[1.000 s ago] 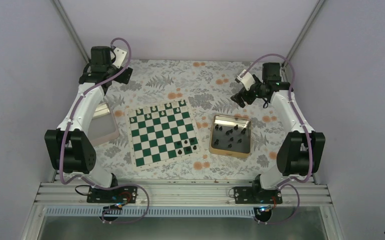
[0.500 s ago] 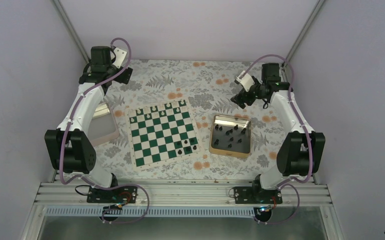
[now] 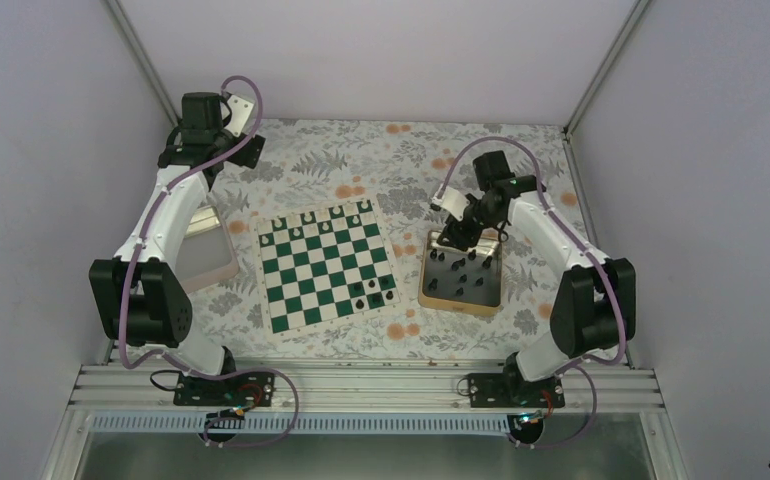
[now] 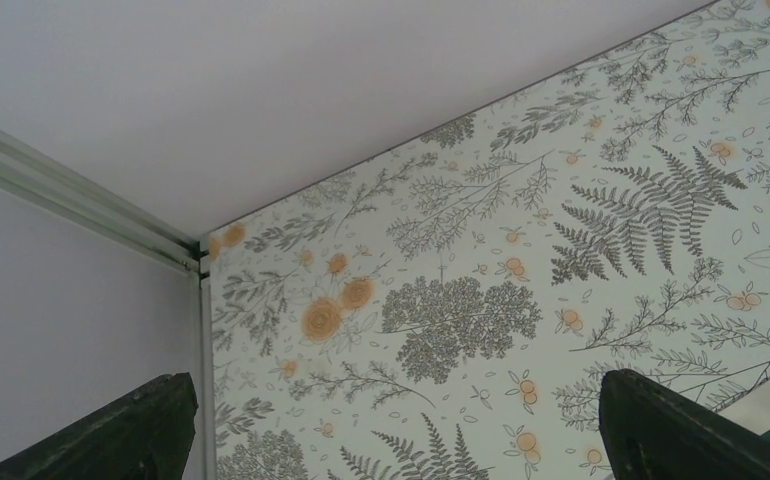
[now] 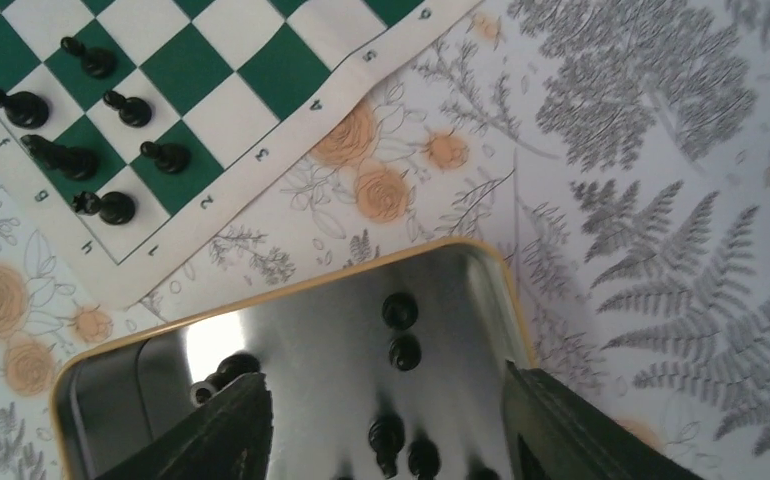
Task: Set up the chess pieces on the board
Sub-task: Pick up the chess piece from the storage box.
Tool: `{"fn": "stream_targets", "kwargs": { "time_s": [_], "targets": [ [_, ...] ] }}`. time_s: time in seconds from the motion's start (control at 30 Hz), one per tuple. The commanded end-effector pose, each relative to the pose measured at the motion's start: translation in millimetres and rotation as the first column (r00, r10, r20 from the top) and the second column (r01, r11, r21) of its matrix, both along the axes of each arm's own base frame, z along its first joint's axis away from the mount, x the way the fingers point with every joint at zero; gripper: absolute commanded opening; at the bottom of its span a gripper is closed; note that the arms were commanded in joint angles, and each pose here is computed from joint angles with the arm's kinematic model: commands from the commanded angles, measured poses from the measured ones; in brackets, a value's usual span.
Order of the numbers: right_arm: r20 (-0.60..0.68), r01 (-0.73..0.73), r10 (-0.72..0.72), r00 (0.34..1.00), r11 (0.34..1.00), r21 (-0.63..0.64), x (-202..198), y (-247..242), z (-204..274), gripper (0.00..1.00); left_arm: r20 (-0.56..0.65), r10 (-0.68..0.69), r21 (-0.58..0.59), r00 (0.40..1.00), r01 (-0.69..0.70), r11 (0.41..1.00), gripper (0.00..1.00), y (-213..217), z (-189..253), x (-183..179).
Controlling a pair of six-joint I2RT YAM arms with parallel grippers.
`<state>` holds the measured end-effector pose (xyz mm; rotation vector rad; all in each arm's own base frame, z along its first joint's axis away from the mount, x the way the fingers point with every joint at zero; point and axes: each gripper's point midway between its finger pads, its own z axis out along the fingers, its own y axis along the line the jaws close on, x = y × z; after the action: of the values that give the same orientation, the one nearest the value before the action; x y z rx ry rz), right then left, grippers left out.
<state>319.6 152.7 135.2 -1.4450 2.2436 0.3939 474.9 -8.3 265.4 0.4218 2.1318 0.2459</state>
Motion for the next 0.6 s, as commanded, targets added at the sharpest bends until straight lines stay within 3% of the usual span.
{"fn": "stream_targets", "kwargs": {
  "time_s": [0.0, 0.1, 0.57],
  "targets": [
    [-0.083, 0.011, -0.013, 0.996, 1.000, -0.022, -19.5, -4.1, -15.8, 0.52, 0.007, -0.011, 0.001, 1.000, 0.011, 1.000, 1.00, -2.5, 7.8, 0.9],
    [-0.108, 0.006, -0.010, 0.994, 0.999, -0.033, -22.9, -2.5, -27.9, 0.39, 0.004, -0.006, -0.002, 1.000, 0.006, 1.000, 1.00, -2.3, 7.1, 4.1],
    [-0.148, -0.001, -0.016, 0.989, 0.994, -0.113, -13.0, 5.7, -69.8, 0.34, 0.001, -0.011, -0.002, 1.000, 0.011, 1.000, 1.00, -2.6, 4.7, 2.5]
  ]
}}
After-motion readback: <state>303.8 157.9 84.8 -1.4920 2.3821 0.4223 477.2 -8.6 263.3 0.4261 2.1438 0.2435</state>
